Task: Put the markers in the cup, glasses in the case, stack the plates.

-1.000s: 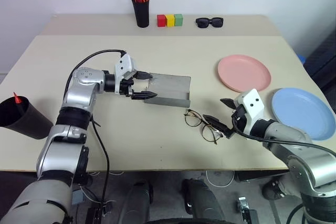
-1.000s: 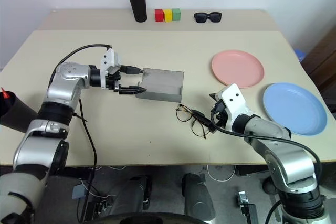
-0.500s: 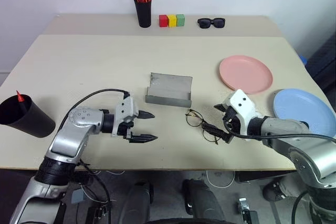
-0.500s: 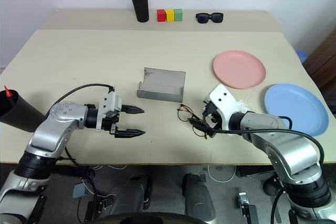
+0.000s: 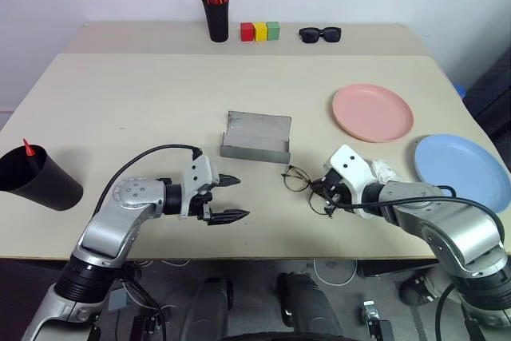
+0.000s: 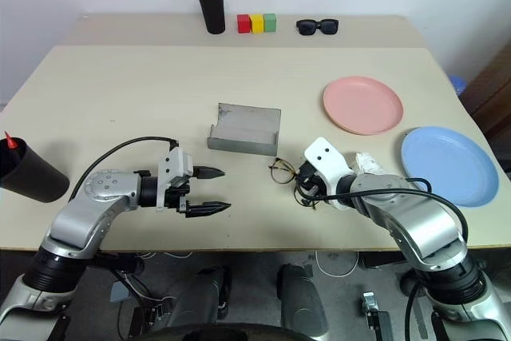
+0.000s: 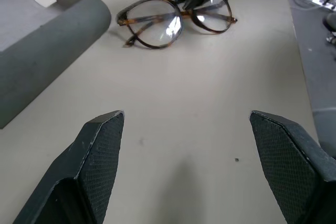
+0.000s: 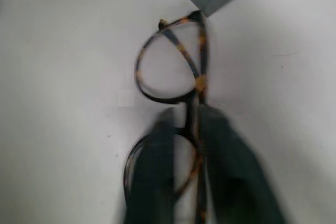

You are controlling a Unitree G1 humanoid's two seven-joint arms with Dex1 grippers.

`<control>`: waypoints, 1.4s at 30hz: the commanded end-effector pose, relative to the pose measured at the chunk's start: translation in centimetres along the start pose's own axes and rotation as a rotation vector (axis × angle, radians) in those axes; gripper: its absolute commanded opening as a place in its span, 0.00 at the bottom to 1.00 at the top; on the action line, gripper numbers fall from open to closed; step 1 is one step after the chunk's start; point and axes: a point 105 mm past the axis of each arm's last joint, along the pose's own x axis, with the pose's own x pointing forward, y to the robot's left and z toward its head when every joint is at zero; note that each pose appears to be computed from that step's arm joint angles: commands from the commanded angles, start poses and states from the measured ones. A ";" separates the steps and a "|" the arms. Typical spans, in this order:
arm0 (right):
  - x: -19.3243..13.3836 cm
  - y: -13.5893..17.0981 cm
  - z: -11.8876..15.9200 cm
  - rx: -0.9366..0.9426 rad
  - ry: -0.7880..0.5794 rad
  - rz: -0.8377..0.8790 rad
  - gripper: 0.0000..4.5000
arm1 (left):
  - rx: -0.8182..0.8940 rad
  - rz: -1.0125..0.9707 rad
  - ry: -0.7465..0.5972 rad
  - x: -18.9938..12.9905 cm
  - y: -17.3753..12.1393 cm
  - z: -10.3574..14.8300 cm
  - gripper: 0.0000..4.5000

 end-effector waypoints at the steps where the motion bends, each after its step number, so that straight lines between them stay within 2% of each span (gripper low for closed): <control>1: -0.2 -0.1 0.5 -0.019 -0.010 -0.020 0.01 | 0.030 0.006 -0.038 -0.1 0.0 1.2 0.87; 7: -1.5 -0.5 2.3 -0.125 -0.051 -0.026 0.01 | 0.013 0.071 -0.073 -0.1 0.9 1.4 0.87; 13: -3.6 -0.7 7.9 -0.331 -0.225 0.015 0.01 | -0.051 0.231 -0.098 -1.3 2.6 0.6 0.87; 18: -1.3 -1.5 11.9 -0.431 -0.319 0.013 0.01 | -0.108 0.362 -0.137 -2.7 4.0 0.1 0.87; 22: 3.0 -2.4 15.2 -0.481 -0.374 0.010 0.01 | -0.117 0.461 -0.146 -4.2 5.0 -0.1 0.87; 25: 5.6 -2.9 16.2 -0.516 -0.376 0.002 0.01 | -0.108 0.494 -0.140 -4.8 5.0 0.0 0.87; 28: 7.4 -3.3 16.1 -0.542 -0.358 0.009 0.01 | -0.092 0.520 -0.134 -5.1 4.7 0.3 0.87; 35: 7.7 -2.0 11.8 -0.607 -0.249 0.157 0.01 | -0.083 0.556 -0.136 -5.3 4.4 1.4 0.87; 42: 7.6 -0.7 11.6 -0.557 -0.259 0.200 0.01 | -0.087 0.559 -0.142 -5.2 4.9 2.6 0.87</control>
